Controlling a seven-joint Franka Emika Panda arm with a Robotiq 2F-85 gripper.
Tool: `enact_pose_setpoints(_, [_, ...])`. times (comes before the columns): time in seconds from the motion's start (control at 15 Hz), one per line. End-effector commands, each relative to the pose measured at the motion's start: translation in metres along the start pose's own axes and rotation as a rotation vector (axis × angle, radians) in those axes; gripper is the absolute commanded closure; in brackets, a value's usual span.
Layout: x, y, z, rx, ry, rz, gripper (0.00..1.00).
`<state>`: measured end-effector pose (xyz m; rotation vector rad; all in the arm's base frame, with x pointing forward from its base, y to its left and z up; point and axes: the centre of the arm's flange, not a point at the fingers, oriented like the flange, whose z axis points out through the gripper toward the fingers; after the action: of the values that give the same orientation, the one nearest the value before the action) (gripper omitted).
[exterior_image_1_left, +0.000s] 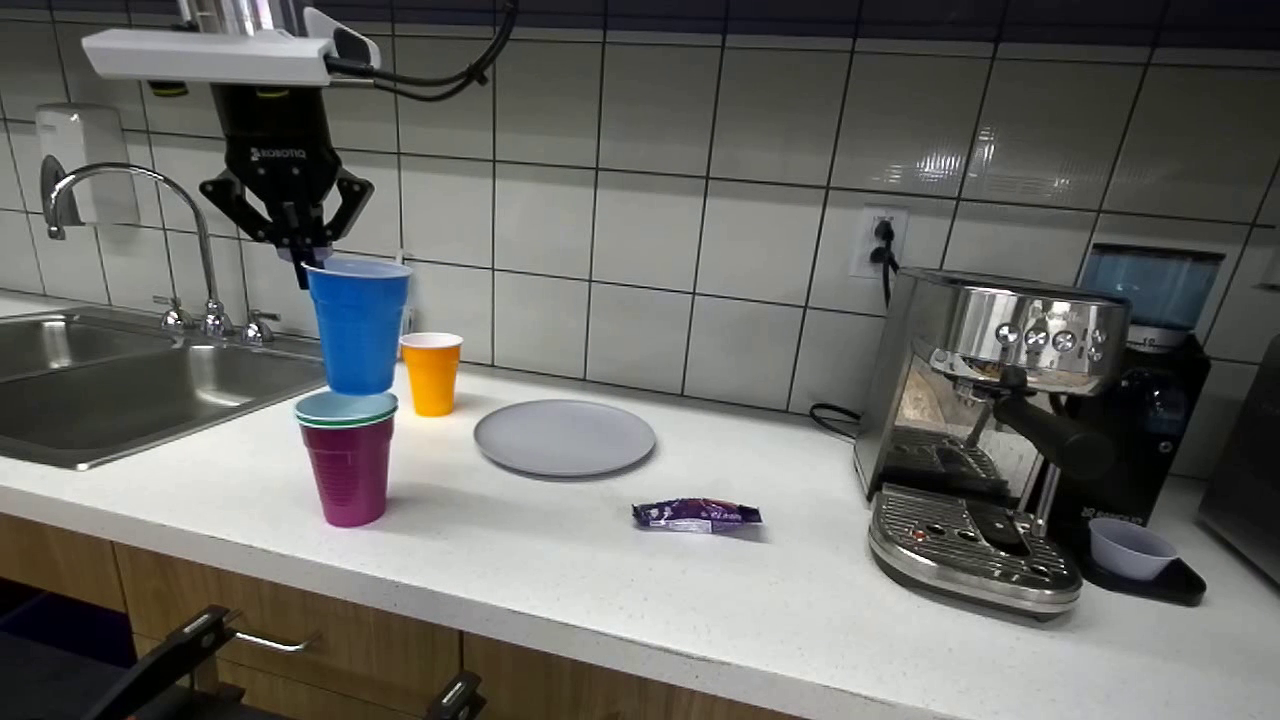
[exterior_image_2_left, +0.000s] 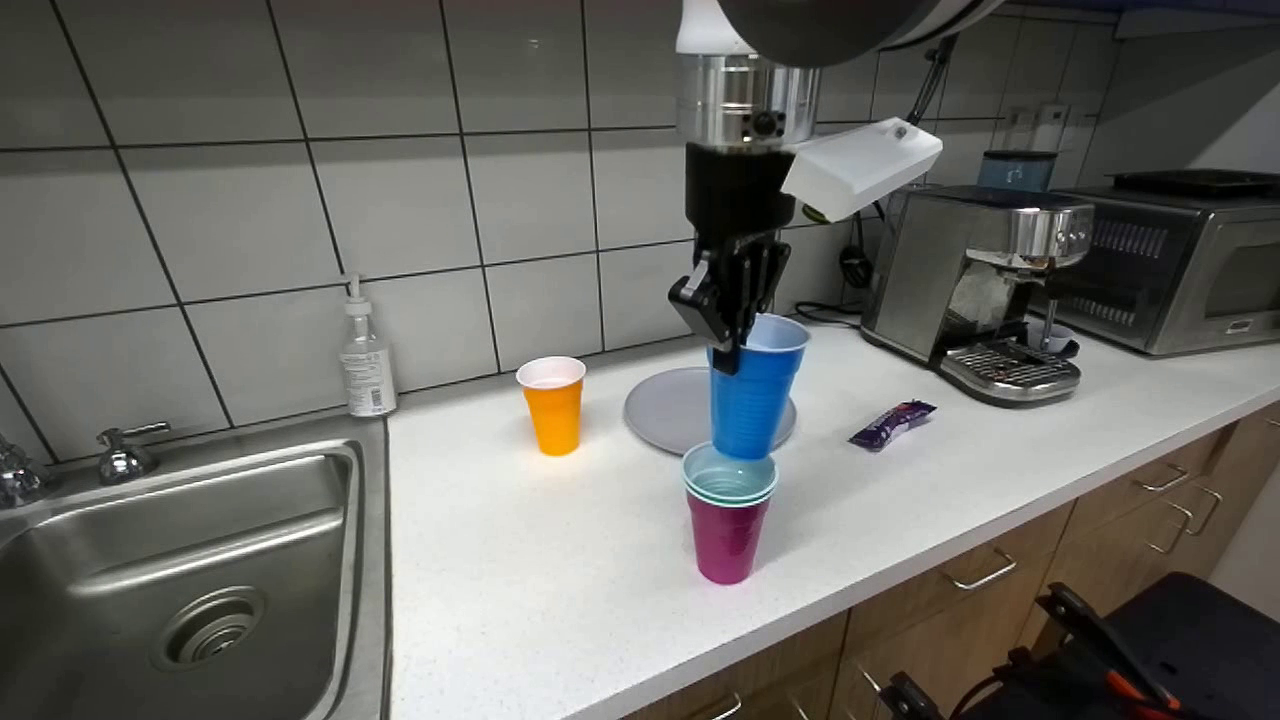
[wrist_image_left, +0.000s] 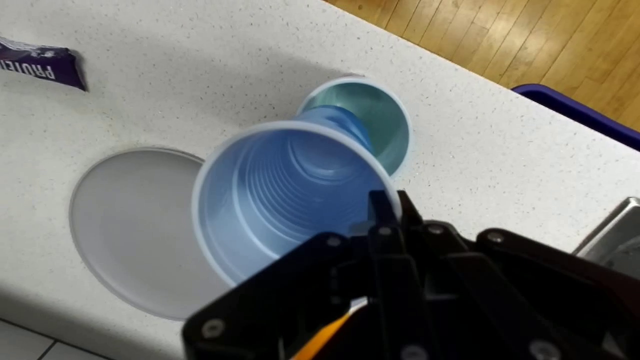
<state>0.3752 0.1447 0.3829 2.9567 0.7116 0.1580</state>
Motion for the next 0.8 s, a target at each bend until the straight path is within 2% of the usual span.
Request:
enact_pose_setpoints(0.0, [-0.001, -0.011, -0.003, -0.002, -0.006, 0.021, 0.99])
enact_pose_setpoints(0.73, [0.004, -0.024, 0.008, -0.001, -0.004, 0.034, 0.99])
